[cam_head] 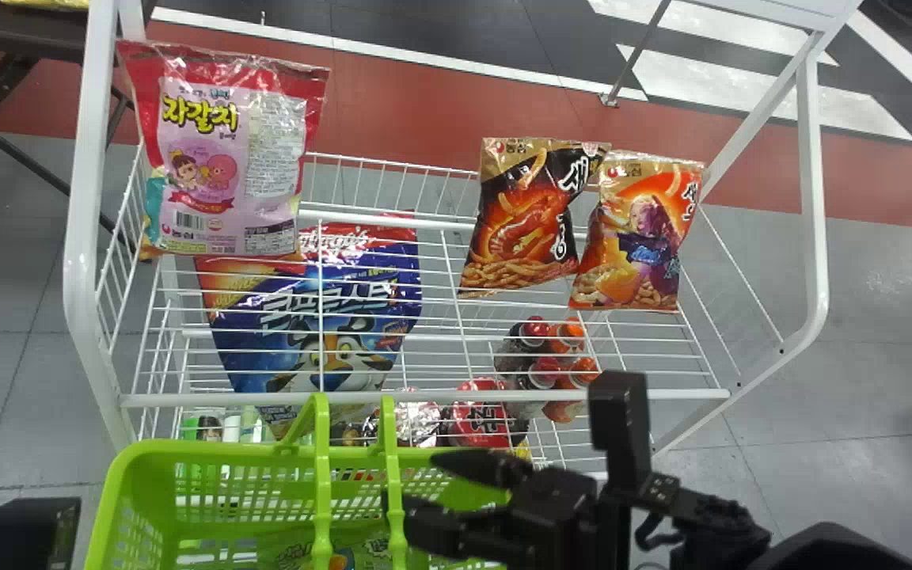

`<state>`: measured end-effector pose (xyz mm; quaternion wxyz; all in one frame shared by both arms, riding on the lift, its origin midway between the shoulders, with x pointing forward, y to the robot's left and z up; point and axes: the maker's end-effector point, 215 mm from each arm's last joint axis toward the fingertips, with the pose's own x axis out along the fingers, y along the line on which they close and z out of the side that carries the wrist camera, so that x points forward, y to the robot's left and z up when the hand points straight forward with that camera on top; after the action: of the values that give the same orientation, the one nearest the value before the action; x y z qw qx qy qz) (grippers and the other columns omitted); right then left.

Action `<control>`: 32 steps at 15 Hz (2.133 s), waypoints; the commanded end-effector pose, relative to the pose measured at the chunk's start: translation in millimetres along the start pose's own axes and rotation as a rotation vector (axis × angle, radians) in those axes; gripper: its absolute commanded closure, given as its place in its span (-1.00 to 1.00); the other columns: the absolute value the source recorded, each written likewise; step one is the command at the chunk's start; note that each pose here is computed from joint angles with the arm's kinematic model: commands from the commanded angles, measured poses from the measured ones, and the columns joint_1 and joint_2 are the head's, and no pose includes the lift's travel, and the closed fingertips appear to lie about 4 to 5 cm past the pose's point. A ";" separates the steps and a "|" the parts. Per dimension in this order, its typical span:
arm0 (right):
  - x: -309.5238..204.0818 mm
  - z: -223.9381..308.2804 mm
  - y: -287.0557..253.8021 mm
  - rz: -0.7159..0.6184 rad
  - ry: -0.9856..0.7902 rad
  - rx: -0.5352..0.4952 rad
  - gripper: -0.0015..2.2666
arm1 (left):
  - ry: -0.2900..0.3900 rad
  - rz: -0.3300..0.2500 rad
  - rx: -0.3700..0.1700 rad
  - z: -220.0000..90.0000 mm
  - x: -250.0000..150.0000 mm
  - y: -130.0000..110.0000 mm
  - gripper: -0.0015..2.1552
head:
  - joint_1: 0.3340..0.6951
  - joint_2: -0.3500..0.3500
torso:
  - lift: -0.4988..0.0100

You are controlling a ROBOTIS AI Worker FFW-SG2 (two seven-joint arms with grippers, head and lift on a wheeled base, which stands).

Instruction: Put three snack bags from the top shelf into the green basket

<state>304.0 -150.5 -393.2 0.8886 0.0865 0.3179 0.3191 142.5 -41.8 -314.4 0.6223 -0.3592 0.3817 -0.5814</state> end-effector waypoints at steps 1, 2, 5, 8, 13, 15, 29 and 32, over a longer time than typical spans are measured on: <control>-8.5 56.6 -24.0 -0.050 -0.205 -0.075 -0.93 | 0.001 -0.001 0.001 -0.2 0.8 -0.6 0.31 | 1.00 -1.00 | 0.78; -15.8 83.8 -36.4 -0.092 -0.309 -0.118 -0.92 | 0.003 0.001 0.001 -0.6 1.6 -0.4 0.31 | 1.00 -1.00 | 0.78; -39.0 141.6 -82.8 -0.297 -0.539 -0.223 -0.93 | 0.024 0.005 -0.001 -2.9 5.7 0.0 0.31 | 1.00 -1.00 | 0.78; -26.6 166.8 -133.4 -0.421 -0.567 -0.233 -0.93 | 0.039 0.006 -0.002 -4.2 7.3 0.7 0.31 | 1.00 -1.00 | 0.78; -10.4 189.5 -185.2 -0.578 -0.550 -0.234 -0.93 | 0.047 -0.001 -0.007 -5.9 10.0 -0.6 0.31 | 1.00 -1.00 | 0.78; -6.1 184.2 -200.8 -0.611 -0.532 -0.229 -0.93 | 0.046 -0.004 -0.009 -5.9 10.3 -0.7 0.31 | 1.00 -1.00 | 0.78; 17.0 182.5 -154.8 -0.446 -0.425 -0.236 0.98 | 0.056 -0.001 -0.013 -7.5 9.8 -1.3 0.31 | 1.00 -1.00 | 0.78; -21.3 178.4 -126.7 -0.402 -0.372 -0.192 0.98 | 0.055 -0.004 -0.012 -7.0 8.9 -2.1 0.31 | 1.00 -1.00 | 0.78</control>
<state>487.0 -249.6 -299.2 0.9838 -0.0148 0.1097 0.1410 135.4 -51.4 -316.2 0.6081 -0.3474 0.4018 -0.5900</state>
